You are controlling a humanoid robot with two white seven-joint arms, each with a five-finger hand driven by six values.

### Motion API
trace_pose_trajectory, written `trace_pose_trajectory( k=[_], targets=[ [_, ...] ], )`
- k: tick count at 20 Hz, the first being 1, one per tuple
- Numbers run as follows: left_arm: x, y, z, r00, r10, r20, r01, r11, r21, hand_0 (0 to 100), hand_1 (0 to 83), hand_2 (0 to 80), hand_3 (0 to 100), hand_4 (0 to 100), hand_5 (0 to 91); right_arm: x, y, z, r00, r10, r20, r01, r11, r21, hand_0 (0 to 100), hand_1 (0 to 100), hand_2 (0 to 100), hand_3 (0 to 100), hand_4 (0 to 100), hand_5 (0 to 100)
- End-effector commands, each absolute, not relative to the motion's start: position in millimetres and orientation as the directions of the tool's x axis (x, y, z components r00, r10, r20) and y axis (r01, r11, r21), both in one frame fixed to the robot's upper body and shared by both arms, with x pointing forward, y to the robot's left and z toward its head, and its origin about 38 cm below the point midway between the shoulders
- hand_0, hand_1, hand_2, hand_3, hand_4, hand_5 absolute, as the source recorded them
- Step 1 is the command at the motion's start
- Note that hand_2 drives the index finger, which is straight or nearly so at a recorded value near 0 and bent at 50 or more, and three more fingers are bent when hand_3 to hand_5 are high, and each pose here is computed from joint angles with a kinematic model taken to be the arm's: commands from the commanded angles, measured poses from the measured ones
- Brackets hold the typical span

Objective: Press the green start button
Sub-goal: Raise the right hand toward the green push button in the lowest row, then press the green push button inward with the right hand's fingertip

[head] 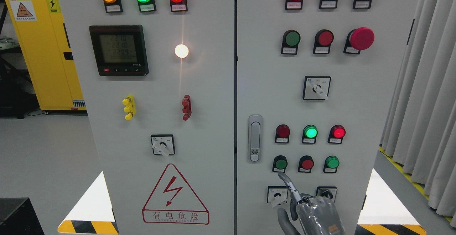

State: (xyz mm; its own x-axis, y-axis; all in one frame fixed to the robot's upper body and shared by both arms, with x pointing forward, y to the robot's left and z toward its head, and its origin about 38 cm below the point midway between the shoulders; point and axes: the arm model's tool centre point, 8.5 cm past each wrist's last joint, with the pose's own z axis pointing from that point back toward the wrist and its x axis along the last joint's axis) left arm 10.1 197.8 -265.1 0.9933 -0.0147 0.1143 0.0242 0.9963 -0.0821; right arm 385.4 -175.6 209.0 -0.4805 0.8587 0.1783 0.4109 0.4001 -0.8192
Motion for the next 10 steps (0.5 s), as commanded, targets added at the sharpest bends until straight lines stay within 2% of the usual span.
trace_pose_trajectory(
  k=[1, 10],
  targets=[
    [9.9, 197.6, -265.1, 0.993, -0.014, 0.113, 0.024, 0.996, -0.083, 12, 55.6, 0.0, 0, 0, 0.0, 398.0, -172.6, 200.7, -0.465, 0.859, 0.215, 0.383, 0.414, -0.826, 70, 91, 0, 92, 97, 100],
    [10.9, 197.6, -265.1, 0.993, -0.014, 0.115, 0.024, 0.996, -0.083, 12, 55.6, 0.0, 0, 0, 0.0, 409.2, -169.9, 199.7, -0.457, 0.861, 0.226, 0.369, 0.414, -0.832, 74, 91, 0, 92, 97, 100]
  ],
)
